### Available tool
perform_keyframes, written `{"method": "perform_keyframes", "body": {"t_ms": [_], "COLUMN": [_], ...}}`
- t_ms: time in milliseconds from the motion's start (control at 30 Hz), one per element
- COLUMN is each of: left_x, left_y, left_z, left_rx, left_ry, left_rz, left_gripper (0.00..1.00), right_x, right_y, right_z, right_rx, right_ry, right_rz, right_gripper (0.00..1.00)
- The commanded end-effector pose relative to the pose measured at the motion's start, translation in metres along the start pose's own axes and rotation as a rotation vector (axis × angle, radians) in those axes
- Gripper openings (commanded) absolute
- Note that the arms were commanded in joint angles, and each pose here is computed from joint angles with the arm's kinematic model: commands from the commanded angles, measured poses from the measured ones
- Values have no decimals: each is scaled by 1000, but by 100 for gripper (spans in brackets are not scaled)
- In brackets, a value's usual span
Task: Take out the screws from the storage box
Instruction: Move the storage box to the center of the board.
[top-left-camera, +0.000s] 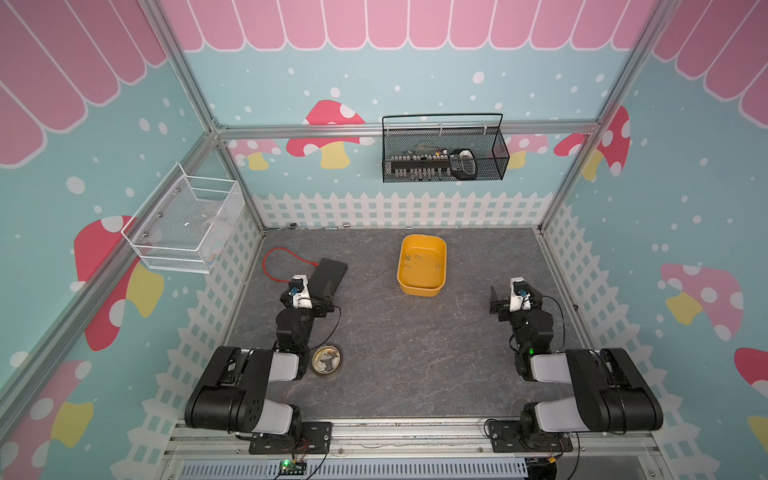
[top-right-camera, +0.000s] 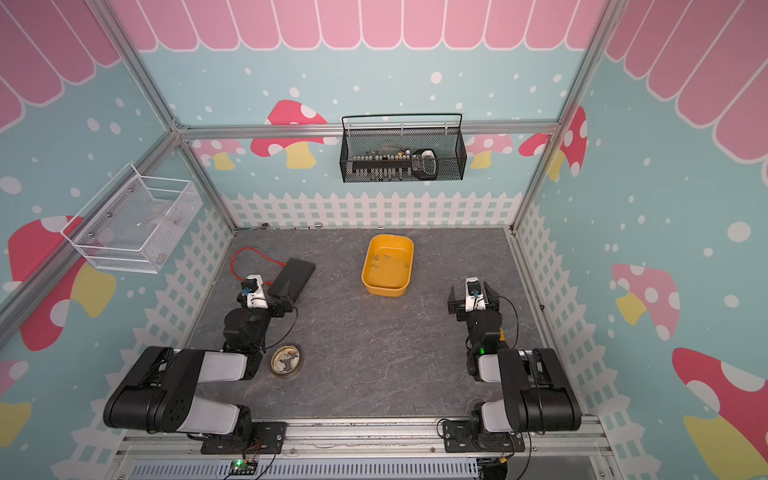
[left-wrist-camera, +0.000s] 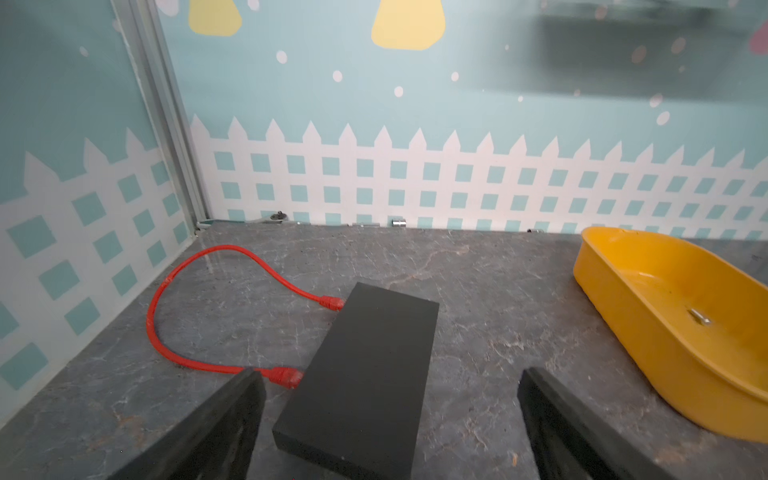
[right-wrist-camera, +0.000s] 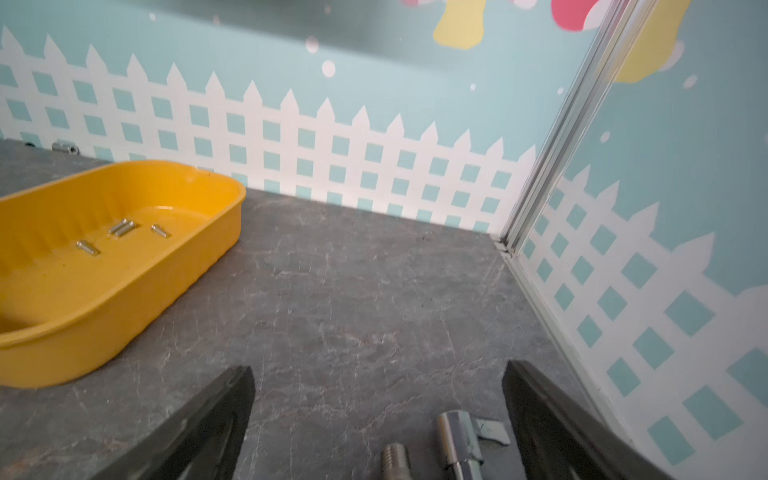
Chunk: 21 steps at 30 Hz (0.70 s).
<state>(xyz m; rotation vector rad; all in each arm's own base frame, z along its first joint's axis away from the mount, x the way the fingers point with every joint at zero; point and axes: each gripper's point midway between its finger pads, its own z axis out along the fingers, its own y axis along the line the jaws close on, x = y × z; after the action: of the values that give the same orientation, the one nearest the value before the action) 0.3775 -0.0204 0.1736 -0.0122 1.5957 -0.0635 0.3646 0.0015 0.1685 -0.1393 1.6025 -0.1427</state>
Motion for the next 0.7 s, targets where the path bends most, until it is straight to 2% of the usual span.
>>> {"method": "perform_keyframes", "body": {"t_ms": [0,100,200,267,333,467,667], "left_x": [-26,-38,-44,-42,-43,-41,-14], "left_y": [-3,-16,-46,-71,-100,-148,-182], "left_z": [12,23,30,32,37,40,57], "left_rx": [-54,-19,87,141,194,293,326], "left_ry": [22,57,81,104,147,194,306], "left_rz": [-20,-135,-203,-206,-212,-266,-310], "left_gripper": [99,99,99,99,99,99,98], "right_x": [-39,-64,-64,-48,-37,-13,22], "right_y": [-4,9,36,51,71,111,152], "right_z": [8,30,64,86,104,132,158], "right_rx": [-18,-126,-274,-307,-369,-452,-530], "right_ry": [-24,10,146,266,338,461,596], "right_rz": [57,164,285,344,378,371,353], "right_gripper": [100,99,96,94,90,88,84]}}
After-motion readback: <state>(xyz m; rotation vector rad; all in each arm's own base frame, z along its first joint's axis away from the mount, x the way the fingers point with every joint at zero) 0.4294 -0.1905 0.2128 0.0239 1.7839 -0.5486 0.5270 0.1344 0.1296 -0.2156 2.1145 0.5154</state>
